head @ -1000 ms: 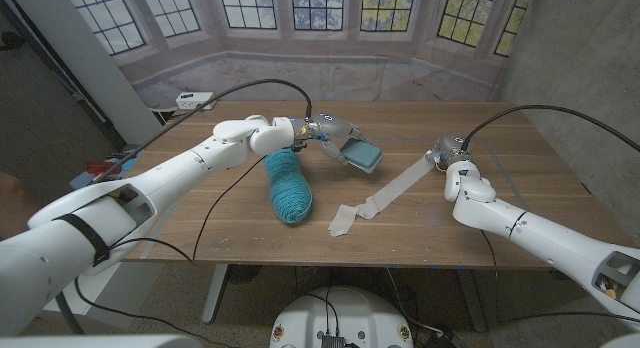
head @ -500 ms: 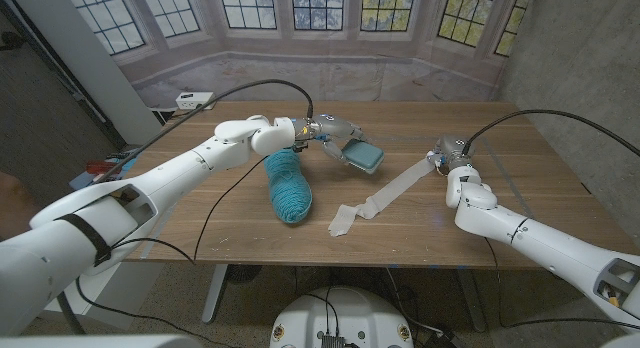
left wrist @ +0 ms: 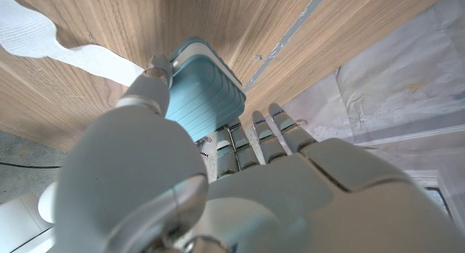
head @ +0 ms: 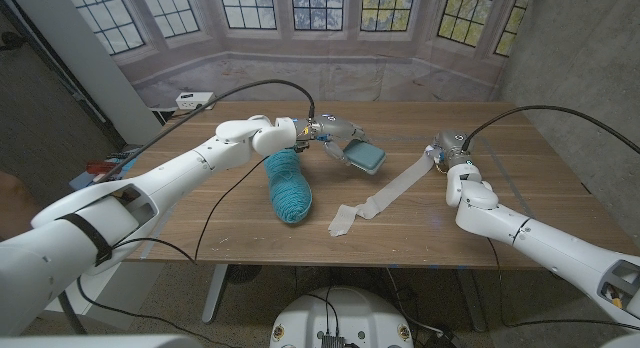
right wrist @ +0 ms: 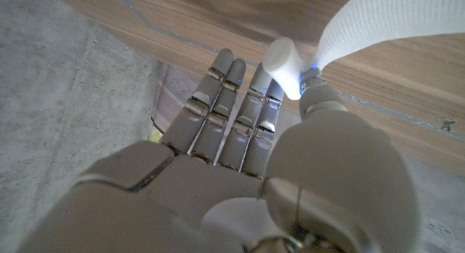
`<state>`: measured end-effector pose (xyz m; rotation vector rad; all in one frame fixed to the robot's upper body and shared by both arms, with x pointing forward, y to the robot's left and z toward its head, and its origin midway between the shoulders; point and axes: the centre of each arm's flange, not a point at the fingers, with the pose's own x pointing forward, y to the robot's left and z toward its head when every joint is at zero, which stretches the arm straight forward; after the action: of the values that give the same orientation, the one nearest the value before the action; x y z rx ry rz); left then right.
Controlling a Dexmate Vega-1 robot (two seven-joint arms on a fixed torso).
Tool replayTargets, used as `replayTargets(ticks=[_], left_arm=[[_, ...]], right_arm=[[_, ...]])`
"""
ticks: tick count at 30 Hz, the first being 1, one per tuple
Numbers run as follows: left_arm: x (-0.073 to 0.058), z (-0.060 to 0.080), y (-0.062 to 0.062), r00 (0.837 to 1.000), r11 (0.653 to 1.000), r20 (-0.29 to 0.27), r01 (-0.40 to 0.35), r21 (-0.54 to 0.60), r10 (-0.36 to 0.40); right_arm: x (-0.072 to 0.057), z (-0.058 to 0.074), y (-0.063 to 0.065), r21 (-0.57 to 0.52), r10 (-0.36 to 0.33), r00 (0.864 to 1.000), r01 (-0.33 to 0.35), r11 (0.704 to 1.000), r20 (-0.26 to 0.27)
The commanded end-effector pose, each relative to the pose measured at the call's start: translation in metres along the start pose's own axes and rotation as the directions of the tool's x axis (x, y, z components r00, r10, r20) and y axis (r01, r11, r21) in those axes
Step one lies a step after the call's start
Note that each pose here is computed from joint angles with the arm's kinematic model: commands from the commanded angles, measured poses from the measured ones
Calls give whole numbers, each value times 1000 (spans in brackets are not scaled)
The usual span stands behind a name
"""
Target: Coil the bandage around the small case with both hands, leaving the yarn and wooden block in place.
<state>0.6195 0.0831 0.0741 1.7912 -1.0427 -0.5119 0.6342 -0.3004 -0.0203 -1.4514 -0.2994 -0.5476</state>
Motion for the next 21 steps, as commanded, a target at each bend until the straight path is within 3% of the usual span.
replayTargets(ticks=[1,21], left_arm=[[0,-3,0,1000,1000,0,-4,1,4],[-2,-10,0,1000,1000,-19,-16,-7,16]], right_arm=[[-3,12,-18,8,-44,998,44,999,42],[-2,49,-40,63,-109,988,103,993,105]])
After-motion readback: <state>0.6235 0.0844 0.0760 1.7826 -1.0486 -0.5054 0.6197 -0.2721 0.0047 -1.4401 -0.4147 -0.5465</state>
